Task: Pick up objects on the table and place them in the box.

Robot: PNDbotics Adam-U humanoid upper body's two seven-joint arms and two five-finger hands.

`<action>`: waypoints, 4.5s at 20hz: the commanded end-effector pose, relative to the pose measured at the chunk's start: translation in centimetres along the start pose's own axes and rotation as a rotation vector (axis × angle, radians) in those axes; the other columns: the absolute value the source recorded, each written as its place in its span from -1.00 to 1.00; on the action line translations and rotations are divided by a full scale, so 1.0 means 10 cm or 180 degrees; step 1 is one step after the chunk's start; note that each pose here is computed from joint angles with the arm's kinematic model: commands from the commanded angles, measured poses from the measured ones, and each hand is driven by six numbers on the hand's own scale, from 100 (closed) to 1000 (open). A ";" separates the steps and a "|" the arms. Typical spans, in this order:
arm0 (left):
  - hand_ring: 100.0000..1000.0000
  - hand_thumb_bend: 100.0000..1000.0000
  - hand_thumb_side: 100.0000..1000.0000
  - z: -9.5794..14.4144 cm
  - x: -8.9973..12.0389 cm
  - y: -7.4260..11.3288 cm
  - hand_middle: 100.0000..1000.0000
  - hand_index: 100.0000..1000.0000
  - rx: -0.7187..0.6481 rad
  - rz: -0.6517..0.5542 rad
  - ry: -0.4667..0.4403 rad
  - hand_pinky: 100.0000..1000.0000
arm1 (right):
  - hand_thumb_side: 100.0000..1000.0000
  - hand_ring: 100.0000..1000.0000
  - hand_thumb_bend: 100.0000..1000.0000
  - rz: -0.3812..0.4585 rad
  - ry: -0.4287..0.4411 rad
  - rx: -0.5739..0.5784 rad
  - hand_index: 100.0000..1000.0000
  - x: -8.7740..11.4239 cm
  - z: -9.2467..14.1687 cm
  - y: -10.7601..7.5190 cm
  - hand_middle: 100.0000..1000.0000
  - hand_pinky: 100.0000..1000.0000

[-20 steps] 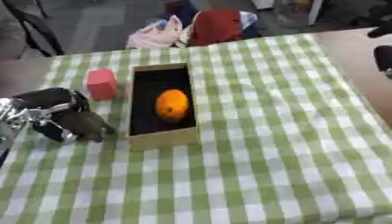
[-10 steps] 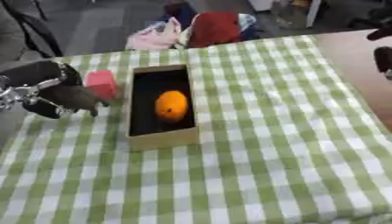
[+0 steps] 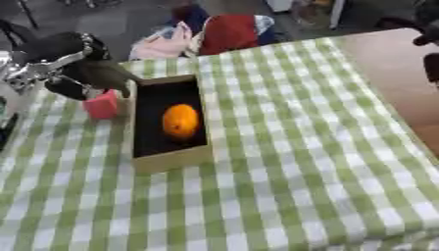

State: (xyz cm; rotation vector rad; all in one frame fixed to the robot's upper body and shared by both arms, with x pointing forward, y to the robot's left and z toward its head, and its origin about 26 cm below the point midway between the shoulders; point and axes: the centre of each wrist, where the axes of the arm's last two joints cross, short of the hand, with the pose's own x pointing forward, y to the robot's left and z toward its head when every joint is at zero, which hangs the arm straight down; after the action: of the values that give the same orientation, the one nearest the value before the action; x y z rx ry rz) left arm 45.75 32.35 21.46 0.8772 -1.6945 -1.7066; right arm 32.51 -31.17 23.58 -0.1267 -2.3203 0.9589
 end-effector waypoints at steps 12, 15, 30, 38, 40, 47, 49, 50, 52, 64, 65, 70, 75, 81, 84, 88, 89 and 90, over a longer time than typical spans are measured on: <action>0.00 -0.80 -1.00 -0.18 -0.06 -0.04 -0.07 0.17 0.0431 -0.0093 0.0513 0.15 | -0.60 0.73 -0.89 0.0031 -0.0247 0.0177 0.72 0.14 -0.18 0.01 0.38 0.36; 0.04 -0.74 -1.00 -0.17 -0.09 -0.09 -0.03 0.21 0.0466 -0.0193 0.0604 0.16 | -0.59 0.73 -0.90 0.0038 -0.0257 0.0179 0.72 0.14 -0.19 0.01 0.38 0.36; 0.43 0.76 0.45 0.01 -0.24 -0.15 0.45 0.61 0.0420 -0.0725 0.1039 0.43 | -0.57 0.74 -1.00 0.0015 -0.0215 0.0200 0.73 0.06 -0.12 0.03 0.40 0.37; 0.36 0.51 0.52 0.21 -0.31 0.06 0.40 0.59 0.0620 -0.0575 0.1058 0.40 | -0.57 0.73 -1.00 -0.0025 -0.0133 0.0184 0.73 0.01 -0.05 0.04 0.38 0.37; 0.34 0.45 0.47 0.31 -0.35 0.12 0.37 0.58 0.0670 -0.0531 0.1095 0.39 | -0.57 0.73 -1.00 -0.0029 -0.0105 0.0179 0.73 -0.01 -0.03 0.04 0.38 0.37; 0.32 0.29 0.25 0.66 -0.57 0.05 0.35 0.56 0.0362 -0.0206 0.1238 0.38 | -0.57 0.73 -1.00 -0.0045 -0.0046 0.0191 0.73 -0.04 0.02 0.05 0.38 0.37; 0.31 0.28 0.21 0.74 -0.62 -0.01 0.34 0.55 0.0217 -0.0086 0.1279 0.37 | -0.57 0.73 -1.00 -0.0045 -0.0046 0.0199 0.73 -0.04 0.02 0.05 0.38 0.37; 0.30 0.27 0.19 0.78 -0.65 -0.04 0.33 0.55 0.0148 -0.0027 0.1299 0.36 | -0.57 0.73 -1.00 -0.0045 -0.0047 0.0197 0.73 -0.04 0.02 0.05 0.38 0.37; 0.29 0.25 0.15 0.82 -0.68 -0.09 0.31 0.54 0.0015 0.0064 0.1337 0.35 | -0.57 0.73 -1.00 -0.0044 -0.0049 0.0193 0.73 -0.04 0.02 0.05 0.38 0.37; 0.29 -0.04 -0.41 0.94 -0.81 -0.29 0.32 0.54 -0.0237 0.0116 0.1610 0.34 | -0.54 0.74 -1.00 -0.0029 -0.0108 0.0231 0.73 -0.02 -0.02 0.05 0.38 0.37; 0.29 -0.06 -0.45 0.96 -0.82 -0.29 0.32 0.54 -0.0229 0.0111 0.1633 0.34 | -0.54 0.74 -1.00 -0.0025 -0.0114 0.0232 0.73 -0.02 -0.02 0.05 0.38 0.37; 0.28 -0.13 -0.57 1.06 -0.88 -0.29 0.31 0.54 -0.0012 0.0081 0.1833 0.33 | -0.52 0.74 -1.00 0.0001 -0.0136 0.0244 0.73 0.00 -0.03 0.05 0.37 0.37; 0.31 -0.13 -0.48 1.14 -0.92 -0.34 0.34 0.55 0.0000 0.0091 0.1941 0.35 | -0.49 0.74 -1.00 0.0027 -0.0139 0.0255 0.73 0.00 -0.04 0.05 0.37 0.37; 0.30 -0.22 -0.58 1.19 -0.94 -0.43 0.33 0.54 -0.0340 0.0194 0.1969 0.35 | -0.47 0.74 -1.00 0.0049 -0.0140 0.0269 0.73 -0.01 -0.05 0.05 0.37 0.37; 0.18 -0.42 -0.91 1.20 -0.95 -0.45 0.20 0.45 -0.0373 0.0190 0.2003 0.28 | -0.46 0.74 -1.00 0.0051 -0.0140 0.0276 0.73 -0.01 -0.05 0.05 0.37 0.37; 0.02 -0.66 -1.00 1.20 -0.94 -0.41 0.00 0.26 -0.0132 0.0097 0.2048 0.17 | -0.47 0.74 -1.00 0.0045 -0.0131 0.0268 0.73 -0.02 -0.04 0.05 0.37 0.37; 0.01 -0.68 -1.00 1.20 -0.95 -0.40 -0.02 0.24 -0.0088 0.0069 0.2051 0.16 | -0.47 0.74 -1.00 0.0041 -0.0130 0.0265 0.73 -0.02 -0.04 0.05 0.37 0.37; 0.00 -0.68 -1.00 1.21 -0.95 -0.39 -0.03 0.23 -0.0045 0.0068 0.2041 0.16 | -0.47 0.74 -1.00 0.0037 -0.0126 0.0264 0.73 -0.03 -0.03 0.05 0.37 0.37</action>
State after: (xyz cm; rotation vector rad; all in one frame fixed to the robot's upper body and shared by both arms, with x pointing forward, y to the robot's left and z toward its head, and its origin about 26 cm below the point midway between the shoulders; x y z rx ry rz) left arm 42.98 45.80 16.06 1.1577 -1.2570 -1.2440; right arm 32.96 -30.49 22.49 -0.0644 -2.2996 1.0473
